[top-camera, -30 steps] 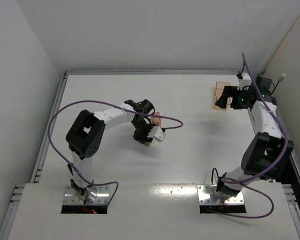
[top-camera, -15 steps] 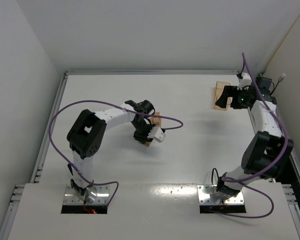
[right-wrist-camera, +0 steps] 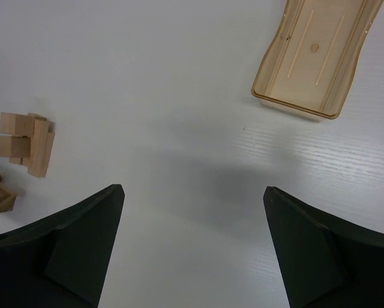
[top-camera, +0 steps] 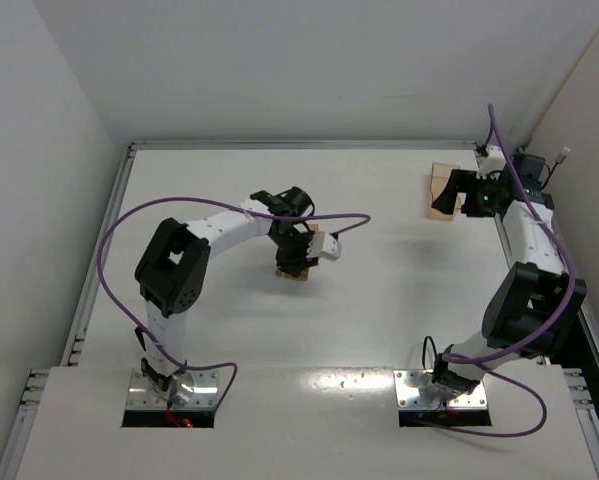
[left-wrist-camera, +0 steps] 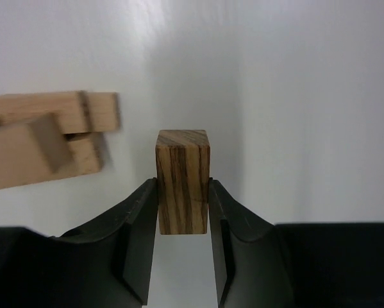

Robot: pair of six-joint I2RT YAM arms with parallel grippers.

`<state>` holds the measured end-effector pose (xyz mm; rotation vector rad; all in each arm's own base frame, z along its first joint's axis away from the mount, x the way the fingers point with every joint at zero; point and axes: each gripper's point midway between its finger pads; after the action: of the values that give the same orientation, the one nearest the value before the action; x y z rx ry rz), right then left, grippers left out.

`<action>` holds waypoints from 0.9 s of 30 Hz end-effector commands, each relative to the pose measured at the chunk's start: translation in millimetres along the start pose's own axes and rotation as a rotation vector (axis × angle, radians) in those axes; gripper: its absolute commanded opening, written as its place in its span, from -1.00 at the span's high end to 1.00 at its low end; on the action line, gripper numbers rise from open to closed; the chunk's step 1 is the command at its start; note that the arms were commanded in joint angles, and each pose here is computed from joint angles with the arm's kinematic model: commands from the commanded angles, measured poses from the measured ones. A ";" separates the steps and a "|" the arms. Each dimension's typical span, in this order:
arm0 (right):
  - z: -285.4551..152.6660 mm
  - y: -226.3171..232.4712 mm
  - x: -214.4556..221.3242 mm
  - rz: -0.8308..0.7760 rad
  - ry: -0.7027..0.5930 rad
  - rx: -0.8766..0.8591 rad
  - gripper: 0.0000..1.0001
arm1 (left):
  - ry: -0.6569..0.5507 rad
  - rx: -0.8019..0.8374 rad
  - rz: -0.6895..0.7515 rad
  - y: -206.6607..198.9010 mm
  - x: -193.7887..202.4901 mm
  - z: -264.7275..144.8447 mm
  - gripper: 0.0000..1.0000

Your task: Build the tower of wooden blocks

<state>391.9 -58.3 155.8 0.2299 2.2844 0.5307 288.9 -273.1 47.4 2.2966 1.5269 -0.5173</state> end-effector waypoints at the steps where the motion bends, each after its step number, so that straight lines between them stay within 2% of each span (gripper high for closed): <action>1: -5.0 9.4 -19.7 0.004 -0.074 -0.031 -0.69 | -0.114 -0.203 -0.304 39.3 -41.6 -42.9 1.00; 2: -7.5 11.7 -21.3 0.013 -0.081 -0.032 -0.66 | -0.126 -0.242 -0.361 43.8 -46.1 -50.9 1.00; 3: -6.3 10.7 -17.7 0.018 -0.074 -0.032 -0.66 | -0.126 -0.364 -0.425 60.4 -49.1 -70.8 1.00; 5: -7.6 11.9 -14.7 0.029 -0.072 -0.032 -0.62 | -0.144 -0.416 -0.612 63.8 -53.5 -82.1 1.00; 6: -7.6 12.6 -14.5 0.048 -0.072 -0.033 -0.60 | -0.160 -0.464 -0.654 74.2 -61.9 -99.7 1.00; 8: -9.7 14.4 -13.1 0.058 -0.074 -0.033 -0.60 | -0.161 -0.429 -0.790 70.3 -68.8 -104.6 1.00; 11: -12.1 16.2 -14.7 0.096 -0.082 -0.027 -0.60 | -0.195 -0.479 -0.911 87.1 -81.4 -122.6 1.00; 12: -12.1 15.3 -14.8 0.131 -0.084 -0.015 -0.60 | -0.223 -0.523 -1.005 93.9 -85.6 -132.4 1.00; 13: -12.1 13.1 -15.0 0.151 -0.087 0.001 -0.60 | -0.156 -0.622 -1.084 101.5 -67.8 -137.8 1.00; 15: -10.8 9.6 -15.0 0.195 -0.093 0.043 -0.60 | -0.132 -0.644 -1.212 110.8 -61.0 -129.0 1.00; 19: -12.0 4.5 -10.0 0.249 -0.096 0.083 -0.65 | -0.107 -0.699 -1.327 120.8 -45.7 -123.4 1.00; 27: -12.6 8.9 -9.1 0.254 -0.098 0.062 -0.65 | -0.063 -0.643 -1.397 116.4 -33.4 -89.7 0.99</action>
<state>386.2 -59.8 157.3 0.5805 2.2458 0.5550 390.2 -304.2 144.1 0.6032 2.5567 -0.2819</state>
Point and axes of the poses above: each gripper's point midway between its finger pads, its own z axis out along the fingers, its own y axis along the line the jaws close on, x = y × z, and after that the axes turned 13 degrees about z, right-handed
